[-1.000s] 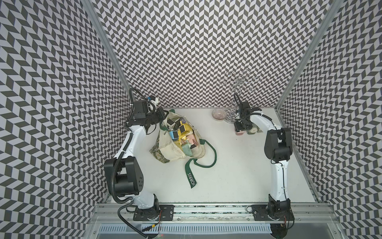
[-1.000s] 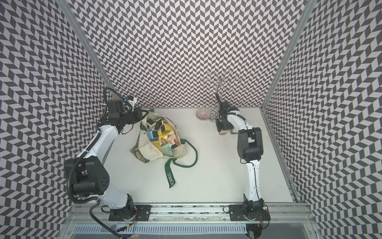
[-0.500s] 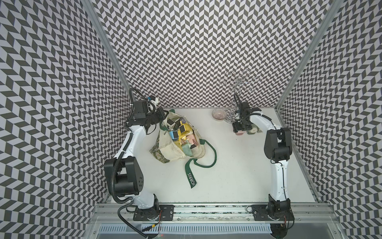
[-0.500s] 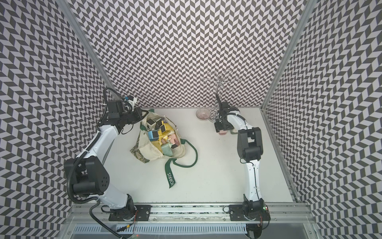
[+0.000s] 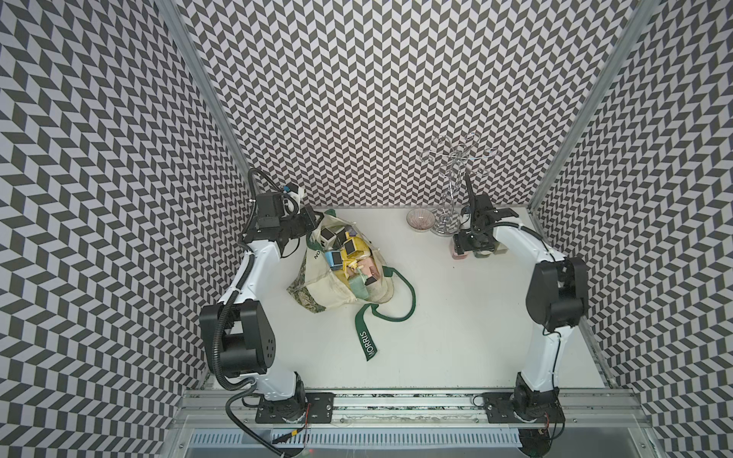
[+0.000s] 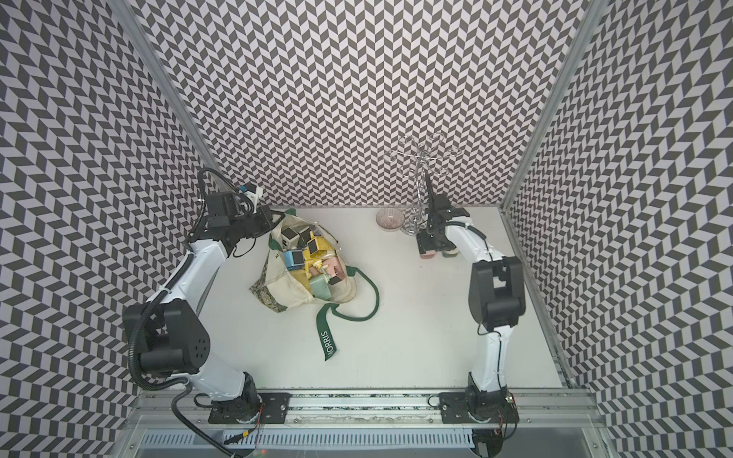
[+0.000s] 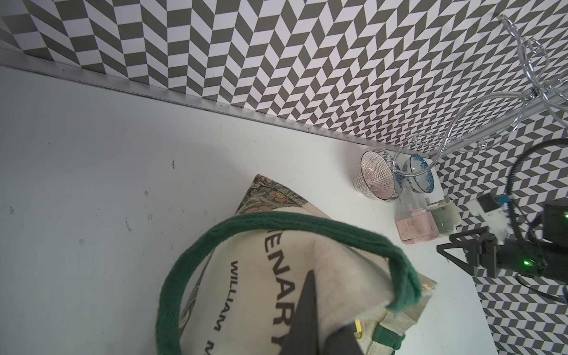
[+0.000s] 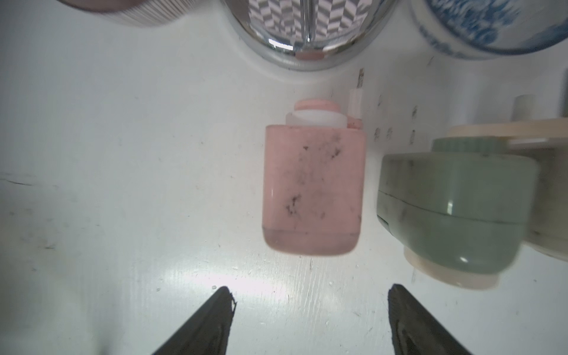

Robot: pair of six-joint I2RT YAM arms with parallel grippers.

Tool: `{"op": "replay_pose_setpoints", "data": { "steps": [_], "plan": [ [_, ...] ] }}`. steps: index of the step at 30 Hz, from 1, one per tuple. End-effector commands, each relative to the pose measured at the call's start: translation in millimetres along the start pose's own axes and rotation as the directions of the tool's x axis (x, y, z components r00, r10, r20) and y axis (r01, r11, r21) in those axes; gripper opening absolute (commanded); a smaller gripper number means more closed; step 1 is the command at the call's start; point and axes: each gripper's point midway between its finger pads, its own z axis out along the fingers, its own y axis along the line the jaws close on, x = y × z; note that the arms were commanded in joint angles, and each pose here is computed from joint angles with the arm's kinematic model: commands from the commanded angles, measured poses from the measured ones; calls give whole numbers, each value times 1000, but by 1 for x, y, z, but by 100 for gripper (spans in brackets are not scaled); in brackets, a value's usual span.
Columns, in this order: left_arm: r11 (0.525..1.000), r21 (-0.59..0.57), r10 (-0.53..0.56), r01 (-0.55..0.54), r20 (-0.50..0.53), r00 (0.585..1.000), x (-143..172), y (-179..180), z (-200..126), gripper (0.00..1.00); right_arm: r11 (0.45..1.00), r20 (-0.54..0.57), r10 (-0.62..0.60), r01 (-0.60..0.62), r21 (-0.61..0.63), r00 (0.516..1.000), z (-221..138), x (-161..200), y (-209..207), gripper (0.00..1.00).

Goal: Take out the pencil sharpeners from the tote bags
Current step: Place the pencil sharpener at the center of the board, then adjust the canvas bag at the center of the board.

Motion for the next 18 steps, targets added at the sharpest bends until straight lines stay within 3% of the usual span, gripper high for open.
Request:
{"op": "replay_pose_setpoints", "data": {
  "steps": [1, 6, 11, 14, 18],
  "plan": [
    [991, 83, 98, -108, 114, 989, -33, -35, -17, 0, 1000, 198, 9, -10, 4, 980, -49, -22, 9, 79],
    [988, 108, 100, -113, 114, 988, -33, -41, -20, 0, 997, 341, -34, 54, -50, 940, -99, -23, 57, 76],
    [986, 107, 112, -124, 116, 987, -34, -44, -21, 0, 966, 472, -50, 162, -200, 880, -135, -13, 122, 71],
    [986, 97, 127, -138, 113, 985, -32, -47, -19, 0, 921, 593, 13, 221, -321, 805, -162, -5, 148, 71],
    [986, 94, 129, -139, 107, 986, -31, -47, -18, 0, 832, 735, 239, 257, -493, 635, -209, 8, 154, 79]
  ]
}}
